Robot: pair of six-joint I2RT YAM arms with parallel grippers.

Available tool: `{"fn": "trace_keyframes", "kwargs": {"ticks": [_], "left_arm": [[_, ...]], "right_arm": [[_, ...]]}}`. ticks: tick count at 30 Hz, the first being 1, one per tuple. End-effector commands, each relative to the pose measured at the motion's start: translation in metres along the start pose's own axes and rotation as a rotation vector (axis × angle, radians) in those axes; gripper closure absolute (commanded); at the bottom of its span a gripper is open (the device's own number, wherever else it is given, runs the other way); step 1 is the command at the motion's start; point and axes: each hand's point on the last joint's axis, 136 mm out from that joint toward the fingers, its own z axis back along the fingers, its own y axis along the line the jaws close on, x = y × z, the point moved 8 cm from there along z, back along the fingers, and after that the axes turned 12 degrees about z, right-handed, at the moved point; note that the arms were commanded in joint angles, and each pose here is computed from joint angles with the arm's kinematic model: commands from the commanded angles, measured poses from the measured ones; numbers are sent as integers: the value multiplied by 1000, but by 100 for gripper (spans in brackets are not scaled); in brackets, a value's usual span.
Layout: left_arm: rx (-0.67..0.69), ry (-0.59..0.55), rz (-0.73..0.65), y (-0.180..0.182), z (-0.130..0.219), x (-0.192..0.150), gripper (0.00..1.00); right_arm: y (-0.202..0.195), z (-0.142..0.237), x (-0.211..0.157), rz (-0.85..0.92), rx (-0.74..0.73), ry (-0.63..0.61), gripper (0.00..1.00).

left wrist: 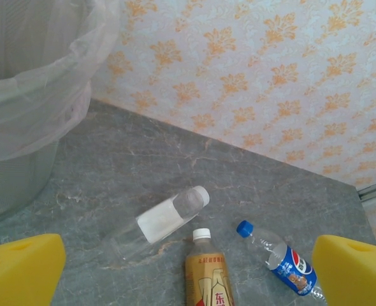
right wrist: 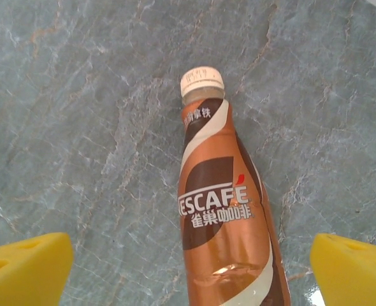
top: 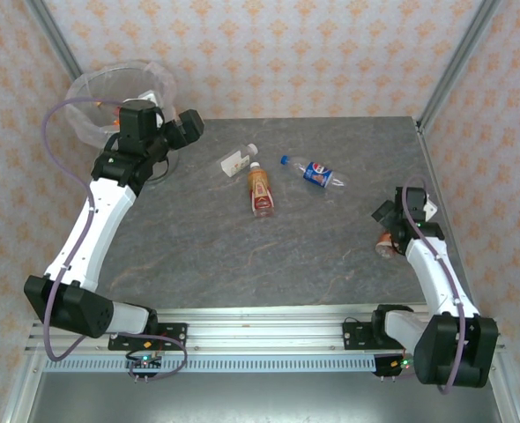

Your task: Put the plastic bottles in the bin

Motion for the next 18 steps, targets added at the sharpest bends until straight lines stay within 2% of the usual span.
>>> {"fn": "trace_keyframes", "kwargs": {"ticks": [1, 8, 12, 18], "left_arm": [[-37, 6, 33, -2, 6, -4, 0], [-21, 46, 42, 6, 9, -15, 0], [9, 39, 31, 12, 13, -17, 0], [54, 43, 4, 18, 15, -19, 0]], "right_arm": [[-5, -8, -15, 34, -22, 68, 5], [2, -27, -31, 42, 48, 177, 11], [-1, -36, -28, 34, -33, 181, 12], [-1, -45, -27, 32, -69, 198, 15]]}}
